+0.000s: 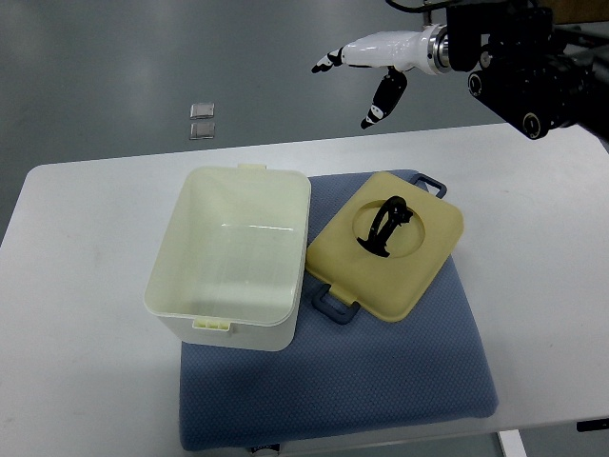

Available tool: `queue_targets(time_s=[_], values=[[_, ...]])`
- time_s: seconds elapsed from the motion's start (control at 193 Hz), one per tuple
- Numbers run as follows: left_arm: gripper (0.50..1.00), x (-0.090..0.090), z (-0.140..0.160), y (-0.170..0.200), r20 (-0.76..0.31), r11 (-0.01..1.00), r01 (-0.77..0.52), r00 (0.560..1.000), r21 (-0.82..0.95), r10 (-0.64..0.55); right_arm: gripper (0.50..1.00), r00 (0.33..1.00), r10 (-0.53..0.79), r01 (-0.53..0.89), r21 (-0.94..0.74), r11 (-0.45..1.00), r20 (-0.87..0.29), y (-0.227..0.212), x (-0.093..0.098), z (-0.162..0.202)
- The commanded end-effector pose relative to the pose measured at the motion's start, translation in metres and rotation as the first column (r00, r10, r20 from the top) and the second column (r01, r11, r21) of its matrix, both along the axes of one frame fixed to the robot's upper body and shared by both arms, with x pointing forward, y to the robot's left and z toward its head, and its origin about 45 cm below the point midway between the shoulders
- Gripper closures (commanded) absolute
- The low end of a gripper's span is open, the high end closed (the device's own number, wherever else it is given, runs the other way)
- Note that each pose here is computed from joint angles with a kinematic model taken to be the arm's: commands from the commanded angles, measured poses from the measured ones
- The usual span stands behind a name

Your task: Open white storage box with right hand

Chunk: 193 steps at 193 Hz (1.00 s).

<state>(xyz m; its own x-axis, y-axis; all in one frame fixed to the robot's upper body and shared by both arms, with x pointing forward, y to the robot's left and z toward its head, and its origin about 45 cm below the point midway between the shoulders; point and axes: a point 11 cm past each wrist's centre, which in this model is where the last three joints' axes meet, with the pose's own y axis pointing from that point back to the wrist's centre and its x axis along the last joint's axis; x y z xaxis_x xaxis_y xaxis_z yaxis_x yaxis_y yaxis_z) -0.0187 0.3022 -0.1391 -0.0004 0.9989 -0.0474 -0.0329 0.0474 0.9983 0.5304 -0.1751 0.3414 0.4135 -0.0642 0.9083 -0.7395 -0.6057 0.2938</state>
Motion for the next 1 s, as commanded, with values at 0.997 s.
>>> queue_targets(time_s=[0.997], values=[[0.500,0.000,0.000,-0.001,-0.002,1.000,0.005,1.000,-0.004,-0.005,0.570,0.801,0.281,0.583,0.583,-0.566,-0.528,-0.088,-0.057,-0.153]])
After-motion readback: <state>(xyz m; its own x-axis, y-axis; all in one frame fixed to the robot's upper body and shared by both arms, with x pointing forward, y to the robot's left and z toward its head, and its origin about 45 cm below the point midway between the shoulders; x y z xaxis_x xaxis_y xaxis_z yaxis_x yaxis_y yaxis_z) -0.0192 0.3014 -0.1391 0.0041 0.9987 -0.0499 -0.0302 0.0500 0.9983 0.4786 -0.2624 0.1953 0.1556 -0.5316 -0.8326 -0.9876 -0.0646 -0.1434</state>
